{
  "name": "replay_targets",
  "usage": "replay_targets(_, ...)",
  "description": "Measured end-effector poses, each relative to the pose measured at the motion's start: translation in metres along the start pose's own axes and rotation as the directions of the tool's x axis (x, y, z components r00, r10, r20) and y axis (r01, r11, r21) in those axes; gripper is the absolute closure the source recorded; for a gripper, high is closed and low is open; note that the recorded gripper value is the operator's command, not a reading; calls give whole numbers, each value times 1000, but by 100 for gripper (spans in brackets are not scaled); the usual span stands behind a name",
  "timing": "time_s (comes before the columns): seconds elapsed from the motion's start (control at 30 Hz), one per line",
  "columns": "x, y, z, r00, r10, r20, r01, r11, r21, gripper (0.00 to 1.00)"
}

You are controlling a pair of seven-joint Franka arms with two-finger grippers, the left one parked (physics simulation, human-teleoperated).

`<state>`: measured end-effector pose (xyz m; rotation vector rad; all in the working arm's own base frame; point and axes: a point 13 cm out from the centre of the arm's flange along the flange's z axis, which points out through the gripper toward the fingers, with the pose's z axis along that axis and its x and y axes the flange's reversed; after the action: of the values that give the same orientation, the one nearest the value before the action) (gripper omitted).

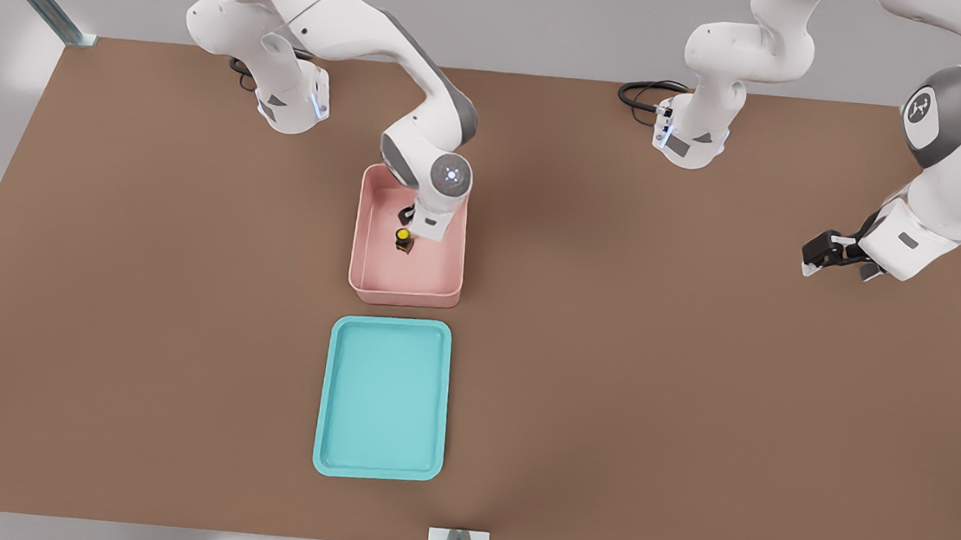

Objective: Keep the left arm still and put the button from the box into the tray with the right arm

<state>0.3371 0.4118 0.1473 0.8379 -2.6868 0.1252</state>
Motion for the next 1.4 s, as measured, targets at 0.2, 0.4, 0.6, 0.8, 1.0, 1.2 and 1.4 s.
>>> replay_targets(0.2, -21, -46, 25, 987, -121, 101, 116, 991, 60, 0)
replay_targets(0.4, -34, -71, 16, 951, -261, 164, 248, 964, 98, 0)
replay_targets(0.6, -23, -79, 31, 908, -395, 138, 380, 917, 120, 0)
replay_targets(0.8, -23, -82, 44, 859, -499, 117, 484, 865, 131, 0)
replay_targets(1.0, -21, -82, 54, 817, -568, 104, 554, 821, 137, 0)
replay_targets(1.2, -19, -81, 63, 785, -613, 88, 601, 788, 134, 0)
replay_targets(1.4, -21, -79, 68, 758, -647, 84, 635, 761, 136, 32)
